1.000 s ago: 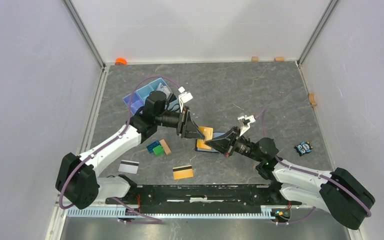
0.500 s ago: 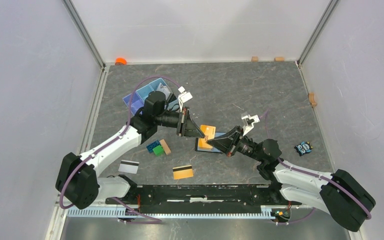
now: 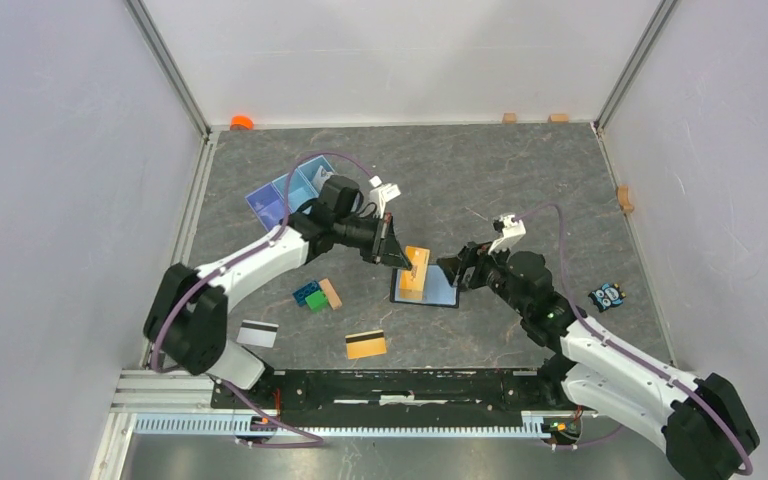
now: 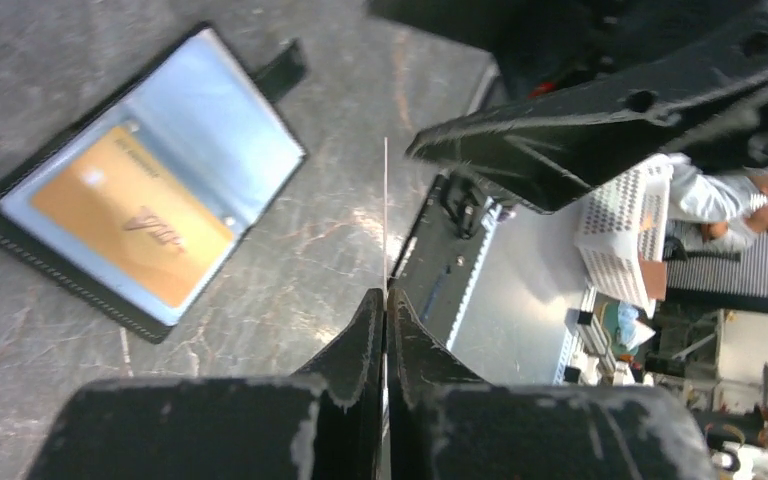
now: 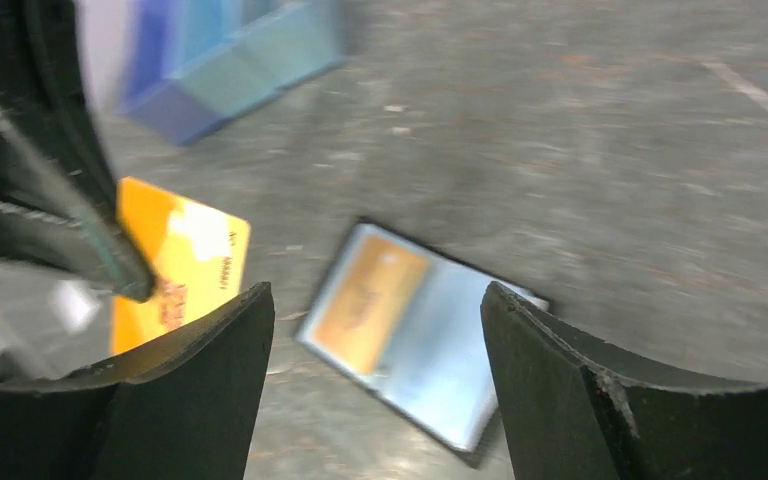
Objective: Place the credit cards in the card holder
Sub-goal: Insert the credit card into the card holder.
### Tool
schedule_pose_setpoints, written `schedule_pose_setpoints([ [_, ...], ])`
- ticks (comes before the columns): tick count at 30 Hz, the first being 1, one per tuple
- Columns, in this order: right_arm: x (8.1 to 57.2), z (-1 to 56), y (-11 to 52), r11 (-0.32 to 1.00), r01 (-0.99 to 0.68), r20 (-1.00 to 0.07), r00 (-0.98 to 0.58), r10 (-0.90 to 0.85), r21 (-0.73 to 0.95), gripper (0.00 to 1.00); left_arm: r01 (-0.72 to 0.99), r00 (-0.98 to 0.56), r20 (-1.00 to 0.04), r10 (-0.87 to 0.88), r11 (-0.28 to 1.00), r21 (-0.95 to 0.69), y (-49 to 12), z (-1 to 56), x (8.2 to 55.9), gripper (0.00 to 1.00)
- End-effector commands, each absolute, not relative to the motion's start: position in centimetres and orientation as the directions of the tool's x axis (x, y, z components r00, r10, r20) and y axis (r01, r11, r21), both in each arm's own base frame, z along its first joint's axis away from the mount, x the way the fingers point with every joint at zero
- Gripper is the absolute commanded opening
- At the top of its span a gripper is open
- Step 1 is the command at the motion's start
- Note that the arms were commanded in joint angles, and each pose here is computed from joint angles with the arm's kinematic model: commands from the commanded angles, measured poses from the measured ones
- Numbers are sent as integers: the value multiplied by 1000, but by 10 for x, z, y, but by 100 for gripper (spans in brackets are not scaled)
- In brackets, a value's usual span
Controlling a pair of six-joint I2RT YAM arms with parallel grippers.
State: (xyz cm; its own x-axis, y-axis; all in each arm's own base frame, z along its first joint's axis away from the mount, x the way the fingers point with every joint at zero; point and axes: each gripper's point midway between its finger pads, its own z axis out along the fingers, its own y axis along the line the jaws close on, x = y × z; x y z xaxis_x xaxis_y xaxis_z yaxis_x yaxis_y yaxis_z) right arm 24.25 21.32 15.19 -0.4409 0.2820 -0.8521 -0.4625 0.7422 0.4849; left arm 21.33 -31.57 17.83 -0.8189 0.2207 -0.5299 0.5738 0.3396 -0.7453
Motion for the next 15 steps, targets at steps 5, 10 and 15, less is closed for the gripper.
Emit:
schedule_pose_setpoints([
  [5,260,86,143,969,-209,-863,-505,9,132,73,450,-893,-360,270,500,-740,-323,120,239,2],
  [10,259,74,161,945,-269,-858,-514,24,188,65,376,-922,-258,289,507,-776,-331,96,242,2],
  [15,262,63,163,946,-275,-850,-527,2,172,53,325,-936,-191,297,512,-795,-337,79,243,2],
])
